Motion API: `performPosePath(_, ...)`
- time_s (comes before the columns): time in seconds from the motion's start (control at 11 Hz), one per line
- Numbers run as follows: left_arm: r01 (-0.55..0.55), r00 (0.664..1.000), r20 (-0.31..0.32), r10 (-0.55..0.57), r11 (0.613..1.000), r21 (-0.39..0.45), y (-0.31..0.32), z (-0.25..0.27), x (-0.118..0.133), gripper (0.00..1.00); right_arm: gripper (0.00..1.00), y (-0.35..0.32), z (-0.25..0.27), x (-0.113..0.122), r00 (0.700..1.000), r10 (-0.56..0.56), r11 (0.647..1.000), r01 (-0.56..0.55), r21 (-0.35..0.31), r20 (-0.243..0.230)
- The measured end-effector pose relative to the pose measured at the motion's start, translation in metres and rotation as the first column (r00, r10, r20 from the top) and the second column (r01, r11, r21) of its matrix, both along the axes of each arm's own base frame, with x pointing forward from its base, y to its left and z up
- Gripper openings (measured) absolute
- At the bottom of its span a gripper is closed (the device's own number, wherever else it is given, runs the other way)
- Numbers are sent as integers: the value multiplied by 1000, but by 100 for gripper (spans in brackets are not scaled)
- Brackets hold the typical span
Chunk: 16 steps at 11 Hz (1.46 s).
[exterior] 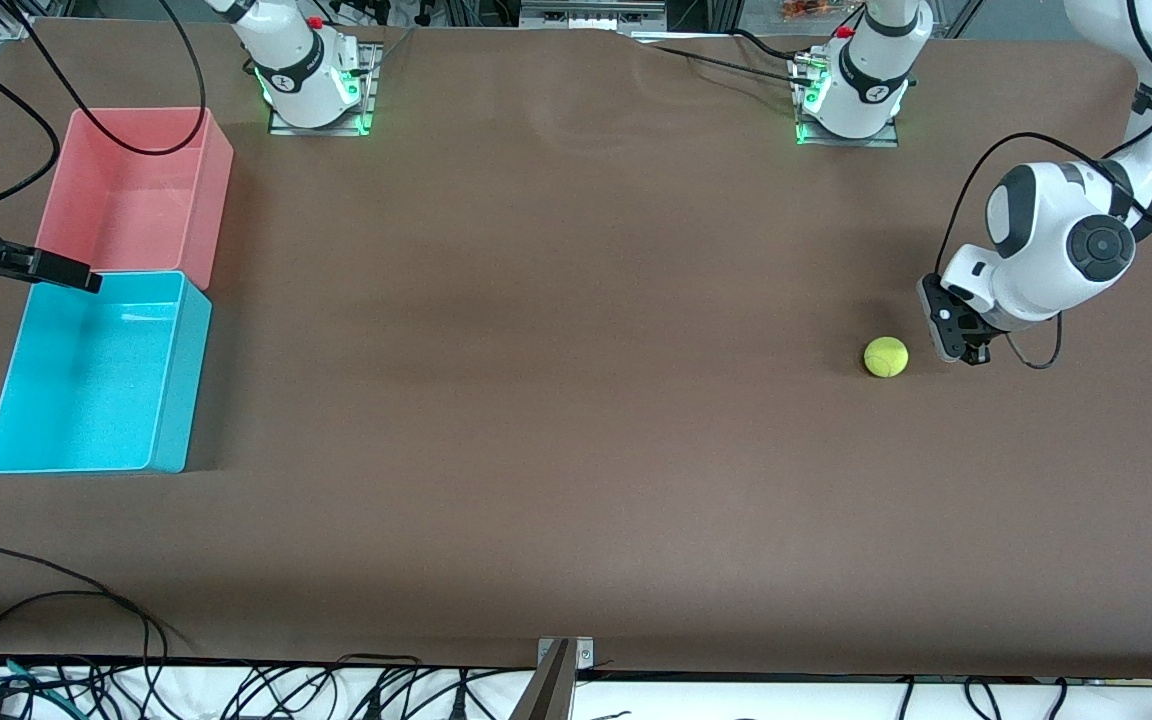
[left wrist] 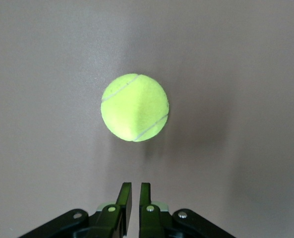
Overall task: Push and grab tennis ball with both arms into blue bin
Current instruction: 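Sweep the closed left gripper to push the ball toward the bins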
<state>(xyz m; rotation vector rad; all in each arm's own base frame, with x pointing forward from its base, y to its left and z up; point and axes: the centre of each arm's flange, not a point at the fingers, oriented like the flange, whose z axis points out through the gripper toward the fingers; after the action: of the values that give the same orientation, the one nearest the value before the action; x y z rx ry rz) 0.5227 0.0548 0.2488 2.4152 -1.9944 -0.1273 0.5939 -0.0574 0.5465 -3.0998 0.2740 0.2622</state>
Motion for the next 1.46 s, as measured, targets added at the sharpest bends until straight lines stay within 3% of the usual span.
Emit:
performPosePath(0.36,52,999,1,-52,999,-10,13,-17,0,14,100,0,0,0,1000,0,1000,0,1,0)
performPosePath(1.46,66,998,-23,-67,997,-30,12,-61,-4,14,100,1,0,0,1000,0,1000,0,5,0)
